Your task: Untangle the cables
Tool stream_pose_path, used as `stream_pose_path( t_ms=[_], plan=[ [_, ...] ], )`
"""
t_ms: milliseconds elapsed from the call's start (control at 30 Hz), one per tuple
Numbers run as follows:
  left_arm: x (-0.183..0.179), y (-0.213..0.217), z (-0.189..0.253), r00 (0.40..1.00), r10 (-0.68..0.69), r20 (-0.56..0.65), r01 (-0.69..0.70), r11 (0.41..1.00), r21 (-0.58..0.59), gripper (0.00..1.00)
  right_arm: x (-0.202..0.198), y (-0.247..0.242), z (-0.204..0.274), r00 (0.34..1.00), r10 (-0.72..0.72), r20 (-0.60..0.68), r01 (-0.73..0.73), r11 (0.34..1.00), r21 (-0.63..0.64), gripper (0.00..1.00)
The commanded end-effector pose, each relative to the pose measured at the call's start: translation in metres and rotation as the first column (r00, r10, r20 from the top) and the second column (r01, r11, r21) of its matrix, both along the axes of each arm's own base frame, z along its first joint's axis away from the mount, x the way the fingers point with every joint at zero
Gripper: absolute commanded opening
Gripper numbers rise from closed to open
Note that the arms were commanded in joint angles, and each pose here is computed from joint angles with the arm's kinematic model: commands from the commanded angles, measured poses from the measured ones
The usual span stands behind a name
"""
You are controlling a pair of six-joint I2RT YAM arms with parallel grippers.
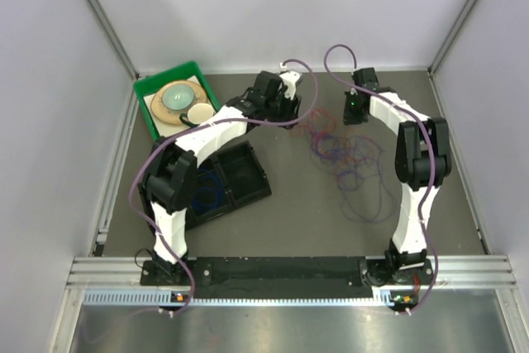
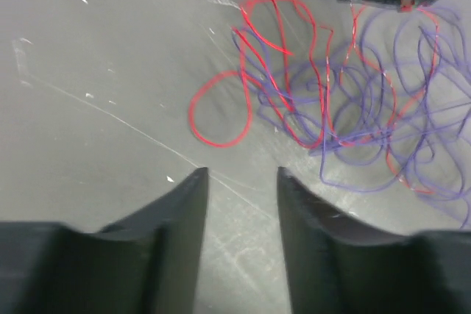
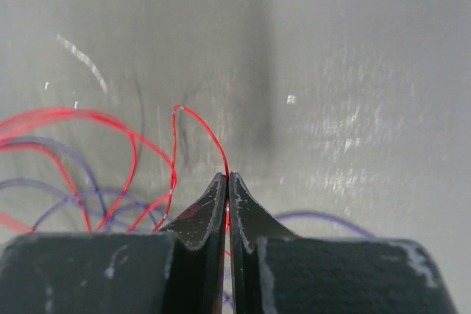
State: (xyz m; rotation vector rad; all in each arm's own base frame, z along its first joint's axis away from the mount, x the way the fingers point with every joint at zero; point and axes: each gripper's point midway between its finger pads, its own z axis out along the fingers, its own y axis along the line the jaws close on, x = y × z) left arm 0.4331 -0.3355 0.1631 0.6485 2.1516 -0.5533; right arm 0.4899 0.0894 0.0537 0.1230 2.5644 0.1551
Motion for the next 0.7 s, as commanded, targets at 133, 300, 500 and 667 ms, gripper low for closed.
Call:
stream_pose_path(
  t_ms=[133,300,500,667],
  plan=[
    [-0.007,-0.019,-0.058,0.988,-0.15,0.047,0.148,0.989,0.025,0.64,-0.006,-0.01,0.07,0.982,-0.092,0.168,0.044,0.961,0.272,0.0],
    [-0.004,-0.031,-0.067,0.955,-0.217,0.2,0.204,0.975,0.084,0.65,-0.012,-0.011,0.072,0.982,-0.093,0.161,0.048,0.962,0.267,0.0],
    [0.011,-0.039,-0.083,0.945,-0.231,0.229,0.193,0.965,0.177,0.62,-0.015,-0.01,0.072,0.984,-0.089,0.155,0.044,0.961,0.274,0.0],
    [0.023,-0.04,-0.087,0.938,-0.223,0.264,0.163,0.959,0.232,0.61,-0.016,-0.01,0.07,0.985,-0.089,0.151,0.045,0.961,0.273,0.0]
  ],
)
